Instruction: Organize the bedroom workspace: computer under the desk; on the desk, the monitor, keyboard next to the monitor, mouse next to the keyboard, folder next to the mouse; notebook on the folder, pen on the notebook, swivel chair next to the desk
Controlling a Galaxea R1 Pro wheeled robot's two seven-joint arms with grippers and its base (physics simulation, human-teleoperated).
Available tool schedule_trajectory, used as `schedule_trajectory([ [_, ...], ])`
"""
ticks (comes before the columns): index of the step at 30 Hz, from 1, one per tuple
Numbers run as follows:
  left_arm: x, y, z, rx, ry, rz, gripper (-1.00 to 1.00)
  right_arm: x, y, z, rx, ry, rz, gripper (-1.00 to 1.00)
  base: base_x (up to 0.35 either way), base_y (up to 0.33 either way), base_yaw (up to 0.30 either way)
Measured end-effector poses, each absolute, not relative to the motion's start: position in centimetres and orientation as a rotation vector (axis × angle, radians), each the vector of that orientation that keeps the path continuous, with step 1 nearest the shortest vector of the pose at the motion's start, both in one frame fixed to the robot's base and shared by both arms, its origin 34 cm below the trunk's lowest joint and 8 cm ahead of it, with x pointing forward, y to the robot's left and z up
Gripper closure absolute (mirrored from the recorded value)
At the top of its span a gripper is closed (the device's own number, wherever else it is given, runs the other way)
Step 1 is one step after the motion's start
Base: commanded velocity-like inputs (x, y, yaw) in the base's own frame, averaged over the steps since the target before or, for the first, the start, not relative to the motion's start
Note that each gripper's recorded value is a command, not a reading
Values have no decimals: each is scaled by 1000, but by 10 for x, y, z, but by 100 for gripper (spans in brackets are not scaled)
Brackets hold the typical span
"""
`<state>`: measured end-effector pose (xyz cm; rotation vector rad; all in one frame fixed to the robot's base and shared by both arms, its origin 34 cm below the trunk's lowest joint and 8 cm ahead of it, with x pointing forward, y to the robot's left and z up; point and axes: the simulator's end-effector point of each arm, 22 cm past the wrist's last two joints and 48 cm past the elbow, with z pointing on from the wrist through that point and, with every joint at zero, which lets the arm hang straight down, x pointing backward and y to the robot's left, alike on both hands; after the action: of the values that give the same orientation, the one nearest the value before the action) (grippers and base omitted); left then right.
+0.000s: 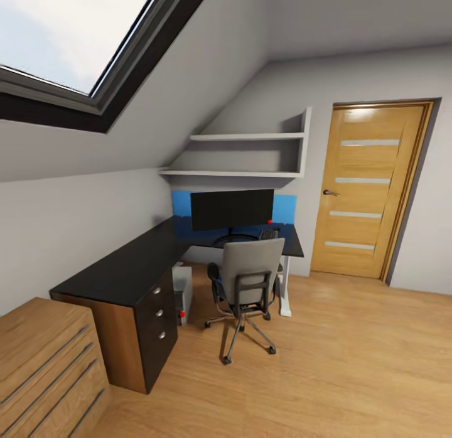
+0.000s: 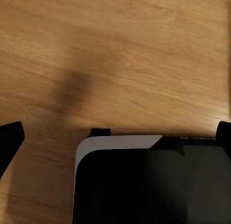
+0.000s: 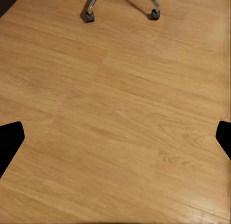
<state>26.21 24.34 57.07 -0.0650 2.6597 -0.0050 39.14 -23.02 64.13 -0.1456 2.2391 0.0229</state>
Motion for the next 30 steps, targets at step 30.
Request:
schedule_trajectory([
  [30, 262, 243, 571, -65, 2661, -6, -100, 393, -232, 642, -142, 2237, 19, -100, 0, 0, -298],
])
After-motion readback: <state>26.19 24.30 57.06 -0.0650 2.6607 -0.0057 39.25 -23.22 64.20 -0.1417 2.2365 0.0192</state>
